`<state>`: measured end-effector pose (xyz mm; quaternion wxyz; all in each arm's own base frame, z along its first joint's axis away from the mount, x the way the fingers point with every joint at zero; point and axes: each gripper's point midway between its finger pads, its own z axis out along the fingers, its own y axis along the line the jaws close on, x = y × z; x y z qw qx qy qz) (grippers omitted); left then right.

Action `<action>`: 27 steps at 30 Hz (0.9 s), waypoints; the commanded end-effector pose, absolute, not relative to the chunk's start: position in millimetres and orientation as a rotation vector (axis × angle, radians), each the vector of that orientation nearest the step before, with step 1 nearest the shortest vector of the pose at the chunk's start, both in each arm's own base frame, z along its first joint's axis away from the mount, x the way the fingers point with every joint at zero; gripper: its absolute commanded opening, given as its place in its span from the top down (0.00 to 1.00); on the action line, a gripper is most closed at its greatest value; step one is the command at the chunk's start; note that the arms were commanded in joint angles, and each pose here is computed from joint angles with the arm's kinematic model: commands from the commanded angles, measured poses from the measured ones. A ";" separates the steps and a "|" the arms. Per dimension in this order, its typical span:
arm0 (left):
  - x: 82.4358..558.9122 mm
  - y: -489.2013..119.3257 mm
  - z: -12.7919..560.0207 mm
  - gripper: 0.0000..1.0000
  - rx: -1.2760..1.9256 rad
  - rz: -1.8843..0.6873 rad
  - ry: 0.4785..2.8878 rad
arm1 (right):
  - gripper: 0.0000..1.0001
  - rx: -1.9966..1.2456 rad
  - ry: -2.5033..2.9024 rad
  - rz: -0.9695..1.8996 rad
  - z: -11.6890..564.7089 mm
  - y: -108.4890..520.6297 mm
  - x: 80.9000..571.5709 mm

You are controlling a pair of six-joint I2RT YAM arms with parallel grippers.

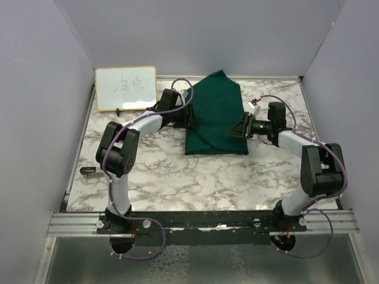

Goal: Prepare the surgical pack
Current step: Pack the surgical kit at the center of the board.

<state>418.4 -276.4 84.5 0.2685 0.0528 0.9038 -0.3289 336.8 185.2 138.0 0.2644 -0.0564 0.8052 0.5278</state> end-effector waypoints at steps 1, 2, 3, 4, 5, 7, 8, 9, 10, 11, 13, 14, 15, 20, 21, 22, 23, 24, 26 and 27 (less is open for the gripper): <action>423.9 -277.4 88.2 0.44 0.131 -0.934 2.435 | 0.68 -0.270 2.093 1.558 141.3 194.5 330.3; 424.4 -275.0 85.9 0.46 0.119 -0.932 2.437 | 0.70 -0.261 2.095 1.566 137.3 194.7 328.8; 424.7 -273.2 84.3 0.48 0.110 -0.931 2.437 | 0.72 -0.250 2.098 1.561 132.4 194.4 328.4; 425.1 -270.4 82.3 0.51 0.101 -0.927 2.439 | 0.73 -0.241 2.106 1.548 126.9 193.7 329.0; 425.3 -268.5 80.8 0.52 0.096 -0.922 2.442 | 0.74 -0.236 2.116 1.536 121.6 192.9 329.4; 426.2 -266.7 80.1 0.55 0.097 -0.917 2.440 | 0.75 -0.213 2.146 1.520 110.0 191.5 328.7; 427.1 -265.6 79.9 0.57 0.099 -0.912 2.438 | 0.76 -0.197 2.160 1.511 104.9 190.6 328.0; 421.4 -262.6 69.8 0.58 0.092 -0.905 2.465 | 0.76 -0.185 2.169 1.501 101.4 189.8 327.5; 420.3 -261.5 66.6 0.59 0.089 -0.907 2.473 | 0.76 -0.173 2.178 1.494 98.4 189.0 325.4; 419.8 -261.8 65.6 0.59 0.090 -0.913 2.474 | 0.76 -0.161 2.185 1.483 95.2 187.8 323.2; 417.7 -261.5 62.4 0.60 0.086 -0.922 2.480 | 0.75 -0.140 2.205 1.455 87.9 185.2 317.3; 416.7 -261.4 60.9 0.60 0.083 -0.924 2.482 | 0.75 -0.129 2.216 1.443 84.5 184.1 314.9; 415.9 -261.0 59.9 0.60 0.081 -0.925 2.484 | 0.75 -0.116 2.230 1.431 80.6 182.5 313.1; 412.2 -259.2 56.0 0.60 0.079 -0.939 2.495 | 0.75 -0.004 2.279 1.398 81.6 175.3 316.5; 411.7 -258.8 56.7 0.60 0.083 -0.940 2.494 | 0.74 -0.018 2.239 1.411 95.8 177.0 317.8; 410.9 -258.1 56.3 0.60 0.084 -0.939 2.497 | 0.74 -0.032 2.197 1.417 111.6 178.1 320.7; 410.0 -258.1 56.1 0.60 0.090 -0.939 2.497 | 0.73 -0.055 2.158 1.409 128.4 178.6 326.4; 409.4 -257.9 56.1 0.60 0.093 -0.940 2.497 | 0.71 -0.079 2.130 1.396 143.0 178.7 332.9; 408.4 -257.6 55.1 0.60 0.096 -0.942 2.500 | 0.66 -0.115 2.098 1.363 161.5 178.4 350.4; 408.5 -256.7 54.1 0.60 0.093 -0.941 2.501 | 0.64 -0.114 2.107 1.349 161.7 178.0 361.3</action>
